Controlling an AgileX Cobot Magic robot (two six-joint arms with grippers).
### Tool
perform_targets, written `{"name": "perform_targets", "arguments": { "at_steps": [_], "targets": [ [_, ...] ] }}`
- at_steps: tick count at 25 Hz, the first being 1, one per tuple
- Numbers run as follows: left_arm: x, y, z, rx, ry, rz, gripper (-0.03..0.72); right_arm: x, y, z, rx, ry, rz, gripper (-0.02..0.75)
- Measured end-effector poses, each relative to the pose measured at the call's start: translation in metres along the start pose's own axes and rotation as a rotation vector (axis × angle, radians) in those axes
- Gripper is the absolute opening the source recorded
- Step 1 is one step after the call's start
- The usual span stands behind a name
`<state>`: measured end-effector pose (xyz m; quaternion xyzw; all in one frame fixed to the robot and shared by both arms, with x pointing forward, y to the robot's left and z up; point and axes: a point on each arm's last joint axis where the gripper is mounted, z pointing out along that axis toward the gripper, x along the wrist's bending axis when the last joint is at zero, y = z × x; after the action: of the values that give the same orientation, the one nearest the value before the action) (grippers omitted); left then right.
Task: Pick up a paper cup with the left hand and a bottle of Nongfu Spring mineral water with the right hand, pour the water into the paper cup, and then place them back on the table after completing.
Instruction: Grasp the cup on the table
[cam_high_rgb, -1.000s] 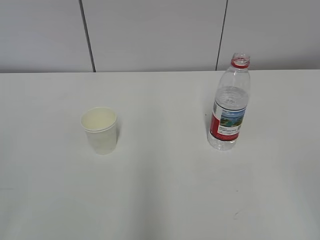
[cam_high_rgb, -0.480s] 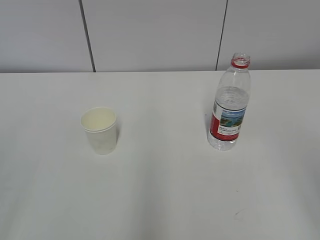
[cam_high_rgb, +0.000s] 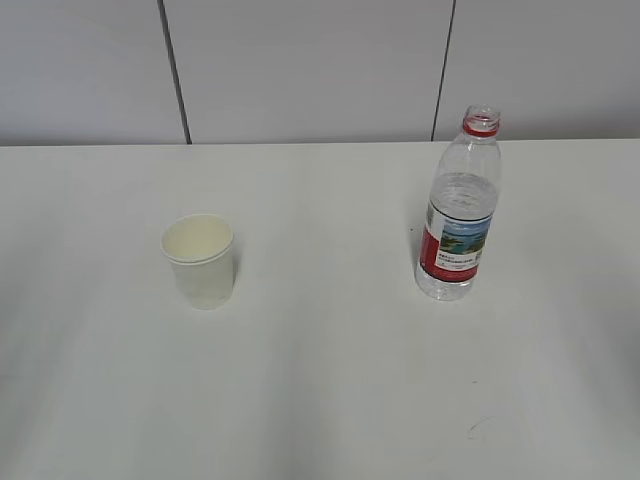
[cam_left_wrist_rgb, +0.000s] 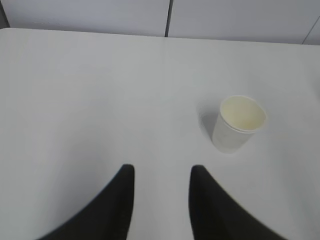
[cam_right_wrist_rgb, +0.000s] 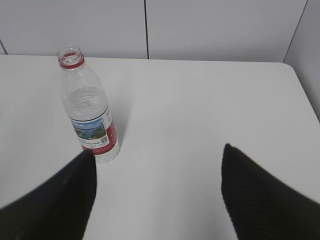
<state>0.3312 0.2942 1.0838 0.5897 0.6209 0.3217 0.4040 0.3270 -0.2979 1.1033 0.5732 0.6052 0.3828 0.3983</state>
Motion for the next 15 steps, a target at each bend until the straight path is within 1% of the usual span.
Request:
{"name": "perform_targets", "arguments": {
  "at_steps": [5, 9, 14, 15],
  "targets": [
    [0.004, 0.012, 0.040, 0.032, 0.035, 0.042, 0.238, 0.000, 0.001, 0.013, 0.045, 0.002, -0.001, 0.572],
    [0.007, 0.014, 0.077, 0.077, 0.052, 0.060, 0.238, 0.000, 0.004, 0.019, 0.032, 0.002, -0.001, 0.572],
    [0.011, 0.015, 0.120, 0.058, 0.061, 0.079, 0.238, 0.000, 0.006, 0.023, 0.020, 0.002, 0.000, 0.572],
    [0.011, 0.016, 0.127, 0.040, 0.061, 0.082, 0.238, 0.000, 0.006, 0.025, 0.026, 0.002, 0.000, 0.572]
  ]
}}
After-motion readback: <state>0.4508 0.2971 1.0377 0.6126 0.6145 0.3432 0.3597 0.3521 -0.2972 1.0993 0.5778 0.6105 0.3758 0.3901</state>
